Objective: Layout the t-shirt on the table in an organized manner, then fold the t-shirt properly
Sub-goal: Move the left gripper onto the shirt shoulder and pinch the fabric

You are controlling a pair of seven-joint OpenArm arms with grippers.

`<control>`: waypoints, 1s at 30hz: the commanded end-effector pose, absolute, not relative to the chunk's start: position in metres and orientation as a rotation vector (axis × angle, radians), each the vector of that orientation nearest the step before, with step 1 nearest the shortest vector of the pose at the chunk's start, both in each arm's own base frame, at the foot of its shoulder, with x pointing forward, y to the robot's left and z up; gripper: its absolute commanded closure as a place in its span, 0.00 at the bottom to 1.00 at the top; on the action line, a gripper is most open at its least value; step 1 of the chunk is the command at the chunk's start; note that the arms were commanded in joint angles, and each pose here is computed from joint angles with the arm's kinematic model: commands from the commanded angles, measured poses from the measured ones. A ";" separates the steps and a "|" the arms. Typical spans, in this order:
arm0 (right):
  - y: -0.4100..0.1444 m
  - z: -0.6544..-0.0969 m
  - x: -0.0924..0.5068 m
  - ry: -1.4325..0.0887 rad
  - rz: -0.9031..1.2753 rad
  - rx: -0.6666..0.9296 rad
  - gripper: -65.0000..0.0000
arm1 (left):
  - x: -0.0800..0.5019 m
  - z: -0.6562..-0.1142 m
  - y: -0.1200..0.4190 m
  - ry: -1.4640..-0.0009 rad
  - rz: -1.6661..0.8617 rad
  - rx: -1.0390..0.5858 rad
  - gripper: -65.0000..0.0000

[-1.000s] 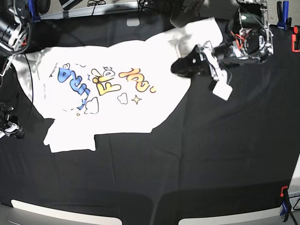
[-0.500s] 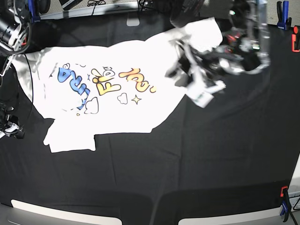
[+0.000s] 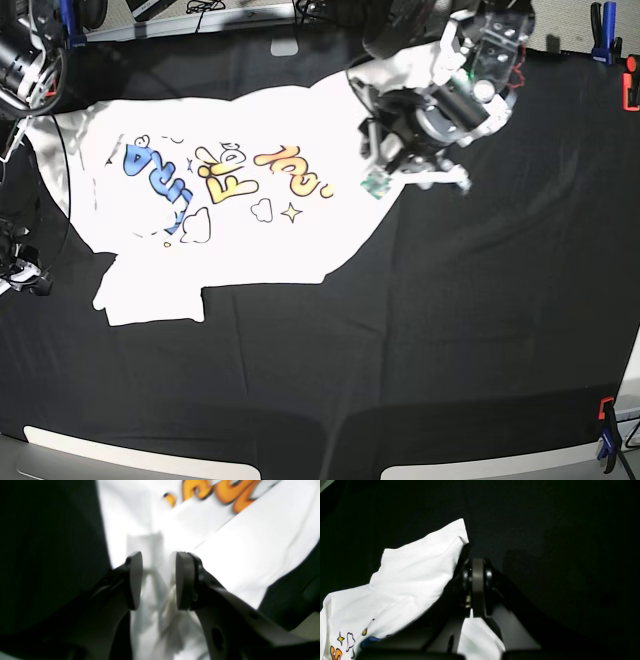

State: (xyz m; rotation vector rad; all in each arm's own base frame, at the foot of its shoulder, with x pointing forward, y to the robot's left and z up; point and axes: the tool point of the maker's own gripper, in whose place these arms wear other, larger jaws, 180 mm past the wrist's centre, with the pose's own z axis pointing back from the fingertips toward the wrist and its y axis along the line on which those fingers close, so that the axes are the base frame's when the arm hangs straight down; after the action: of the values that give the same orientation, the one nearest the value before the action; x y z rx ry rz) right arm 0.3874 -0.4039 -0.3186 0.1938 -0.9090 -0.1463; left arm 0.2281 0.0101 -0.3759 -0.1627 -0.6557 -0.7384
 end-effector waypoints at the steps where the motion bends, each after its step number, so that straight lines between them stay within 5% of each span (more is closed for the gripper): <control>1: -0.414 -0.290 0.397 -0.987 -0.129 0.176 1.00 | 0.233 -0.370 0.013 -0.676 -0.717 -0.155 0.69; 6: -0.414 -0.290 0.397 -0.987 -0.129 0.176 1.00 | 0.230 -0.375 0.021 -0.632 -0.673 -0.146 0.69; 13: -0.414 -0.290 0.397 -0.987 -0.129 0.176 1.00 | 0.216 -0.365 -0.013 -0.627 -0.629 -0.389 0.69; 30: -0.414 -0.290 0.397 -0.987 -0.129 0.176 1.00 | 0.229 -0.368 0.005 -0.662 -0.628 -0.256 0.69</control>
State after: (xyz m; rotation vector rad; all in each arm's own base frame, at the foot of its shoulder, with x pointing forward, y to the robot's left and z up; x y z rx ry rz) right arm 0.3875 -0.4037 -0.3187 0.1942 -0.9089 -0.1463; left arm 0.2218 0.0080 -0.3774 -0.2478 -0.6194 -0.6346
